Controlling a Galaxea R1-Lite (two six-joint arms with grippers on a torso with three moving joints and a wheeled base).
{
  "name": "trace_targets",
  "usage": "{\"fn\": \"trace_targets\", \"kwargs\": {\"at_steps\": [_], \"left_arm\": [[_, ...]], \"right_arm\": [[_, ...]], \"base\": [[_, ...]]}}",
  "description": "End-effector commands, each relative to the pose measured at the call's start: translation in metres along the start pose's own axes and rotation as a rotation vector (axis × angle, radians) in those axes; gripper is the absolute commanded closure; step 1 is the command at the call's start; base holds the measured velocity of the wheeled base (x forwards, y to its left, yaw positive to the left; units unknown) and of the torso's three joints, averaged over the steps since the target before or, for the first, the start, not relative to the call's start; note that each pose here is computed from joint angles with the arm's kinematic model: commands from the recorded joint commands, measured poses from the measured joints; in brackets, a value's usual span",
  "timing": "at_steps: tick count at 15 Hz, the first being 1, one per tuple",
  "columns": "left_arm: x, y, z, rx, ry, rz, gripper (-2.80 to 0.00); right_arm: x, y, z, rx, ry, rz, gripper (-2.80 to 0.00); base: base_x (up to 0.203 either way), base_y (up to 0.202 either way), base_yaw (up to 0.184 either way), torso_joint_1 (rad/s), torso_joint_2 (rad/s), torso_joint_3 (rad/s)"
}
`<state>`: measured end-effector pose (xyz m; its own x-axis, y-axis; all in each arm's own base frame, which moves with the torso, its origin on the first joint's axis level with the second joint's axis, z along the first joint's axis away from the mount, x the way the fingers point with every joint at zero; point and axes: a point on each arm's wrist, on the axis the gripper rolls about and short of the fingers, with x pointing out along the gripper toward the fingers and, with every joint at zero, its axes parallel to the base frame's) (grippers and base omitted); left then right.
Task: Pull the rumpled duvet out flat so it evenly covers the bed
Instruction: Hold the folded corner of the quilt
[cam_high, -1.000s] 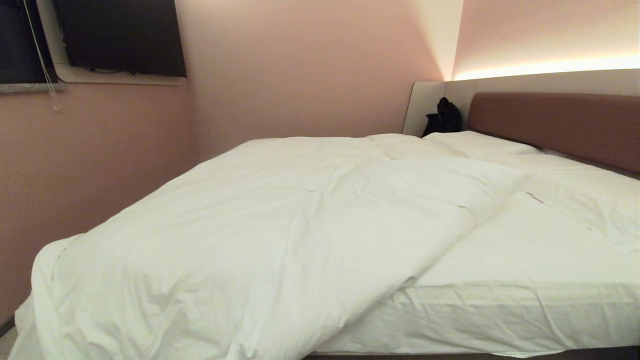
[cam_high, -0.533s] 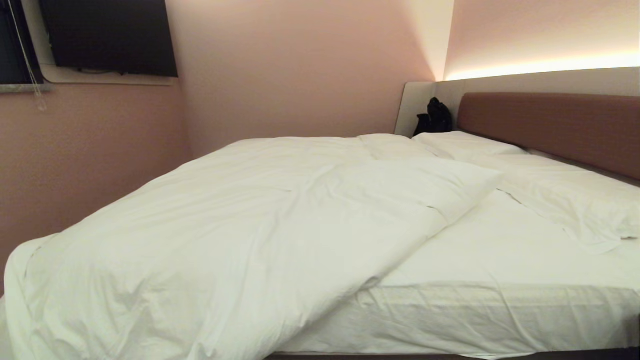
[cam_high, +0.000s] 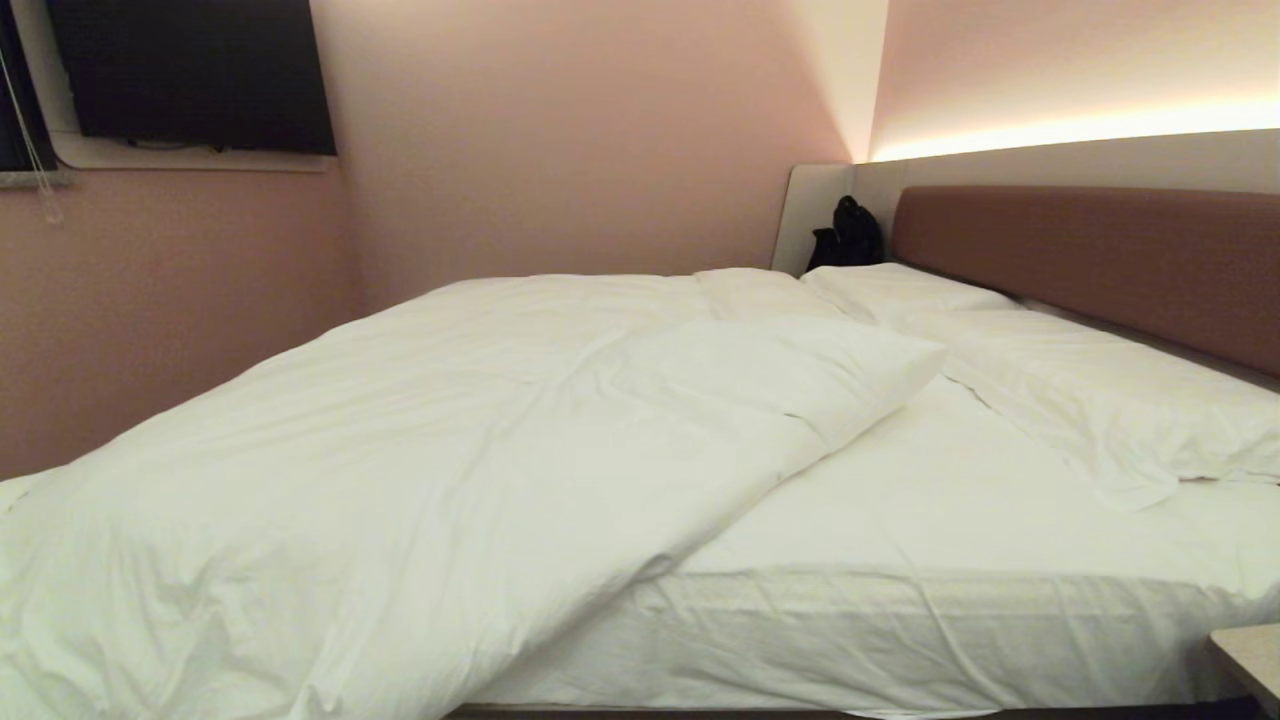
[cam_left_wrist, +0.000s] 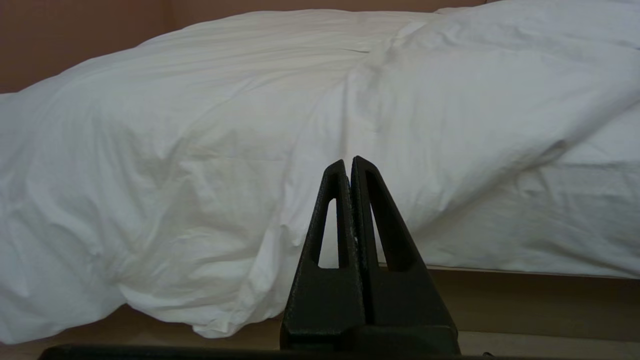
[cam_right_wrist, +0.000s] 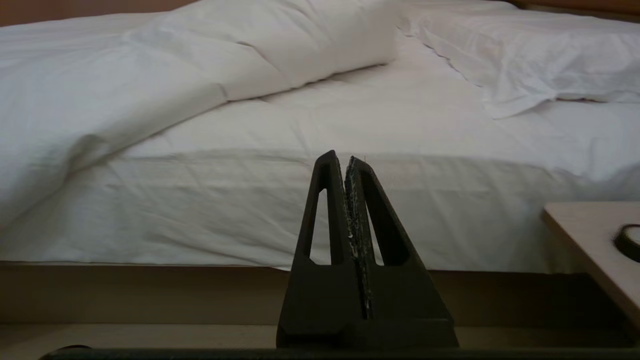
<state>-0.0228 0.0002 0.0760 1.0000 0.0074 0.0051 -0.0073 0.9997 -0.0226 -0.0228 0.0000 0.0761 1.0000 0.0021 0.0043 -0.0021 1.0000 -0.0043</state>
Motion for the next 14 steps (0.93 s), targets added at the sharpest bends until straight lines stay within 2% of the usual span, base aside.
{"fn": "trace_targets", "kwargs": {"at_steps": [1, 11, 14], "left_arm": [[0.0, 0.0, -0.0001, 0.0, 0.0, 0.0, 0.0], [0.0, 0.0, -0.0001, -0.001, 0.001, 0.0, 0.0], [0.0, -0.0001, -0.0001, 0.0, 0.001, -0.003, 0.0]], "right_arm": [[0.0001, 0.0, 0.0002, 0.0, 0.0, 0.001, 0.0], [0.0001, 0.0, -0.0001, 0.0, 0.001, 0.001, 0.0], [0.0001, 0.0, 0.0001, 0.0, 0.0, 0.001, 0.0]], "base": [[0.0, -0.192, -0.001, 0.007, 0.0, 0.005], [0.0, -0.191, 0.001, 0.002, 0.0, 0.002], [0.0, -0.084, -0.001, 0.0, 0.0, 0.001]]}}
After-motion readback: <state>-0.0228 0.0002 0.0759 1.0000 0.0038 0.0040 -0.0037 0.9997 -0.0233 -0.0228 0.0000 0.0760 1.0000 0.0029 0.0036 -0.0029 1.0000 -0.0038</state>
